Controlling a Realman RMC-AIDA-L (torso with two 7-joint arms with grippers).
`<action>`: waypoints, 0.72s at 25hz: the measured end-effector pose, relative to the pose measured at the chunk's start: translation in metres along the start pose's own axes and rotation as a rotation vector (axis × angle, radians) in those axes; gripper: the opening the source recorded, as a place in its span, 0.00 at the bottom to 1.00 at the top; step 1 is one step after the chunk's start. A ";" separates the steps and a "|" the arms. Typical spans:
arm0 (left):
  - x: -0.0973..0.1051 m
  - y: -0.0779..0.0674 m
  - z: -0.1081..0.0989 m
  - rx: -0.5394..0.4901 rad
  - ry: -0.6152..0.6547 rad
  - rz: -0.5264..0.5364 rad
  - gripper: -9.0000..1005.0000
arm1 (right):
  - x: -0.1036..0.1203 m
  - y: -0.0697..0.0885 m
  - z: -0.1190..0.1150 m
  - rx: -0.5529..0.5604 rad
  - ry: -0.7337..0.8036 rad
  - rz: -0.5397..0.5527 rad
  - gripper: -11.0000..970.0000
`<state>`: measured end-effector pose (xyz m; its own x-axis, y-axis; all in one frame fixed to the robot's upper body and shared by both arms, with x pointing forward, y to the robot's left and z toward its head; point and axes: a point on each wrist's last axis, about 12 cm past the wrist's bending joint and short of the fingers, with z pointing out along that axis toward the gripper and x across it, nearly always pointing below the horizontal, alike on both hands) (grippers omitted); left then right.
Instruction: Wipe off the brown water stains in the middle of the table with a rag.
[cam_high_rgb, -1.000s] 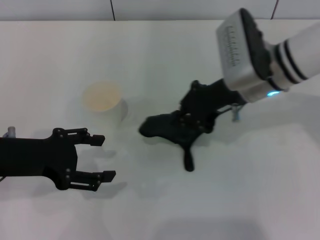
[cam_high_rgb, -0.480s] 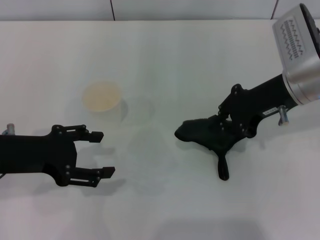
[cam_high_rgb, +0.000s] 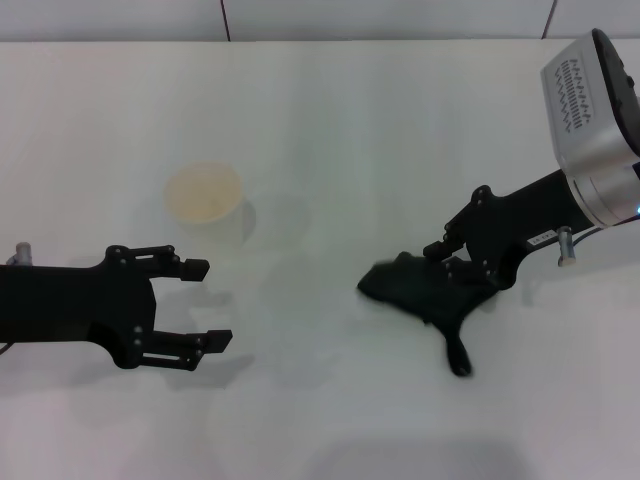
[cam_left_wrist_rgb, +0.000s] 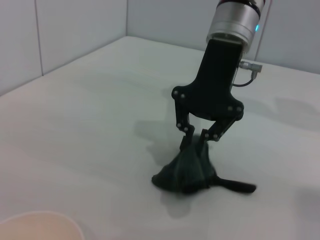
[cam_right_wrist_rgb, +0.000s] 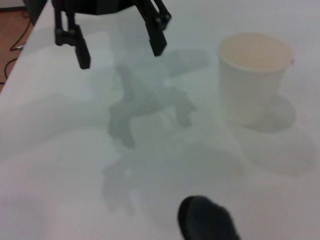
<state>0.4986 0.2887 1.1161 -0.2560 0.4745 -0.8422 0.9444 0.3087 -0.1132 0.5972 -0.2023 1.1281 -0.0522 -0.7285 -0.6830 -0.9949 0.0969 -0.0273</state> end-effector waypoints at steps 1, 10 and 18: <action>0.000 0.000 0.000 0.000 -0.001 -0.001 0.86 | 0.001 0.000 0.000 0.000 0.002 0.005 0.11; 0.002 -0.002 -0.001 -0.004 -0.011 -0.008 0.86 | 0.005 0.005 -0.012 -0.025 -0.058 0.034 0.40; 0.010 -0.003 -0.007 -0.030 -0.057 0.006 0.86 | 0.029 0.017 -0.041 0.031 -0.119 0.038 0.55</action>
<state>0.4915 0.2977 1.1116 -0.2377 0.4292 -0.8714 0.9391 0.3309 -0.0932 0.5757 -0.2500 1.1379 -0.0773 -0.6382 -0.7660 -0.9892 0.1450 -0.0210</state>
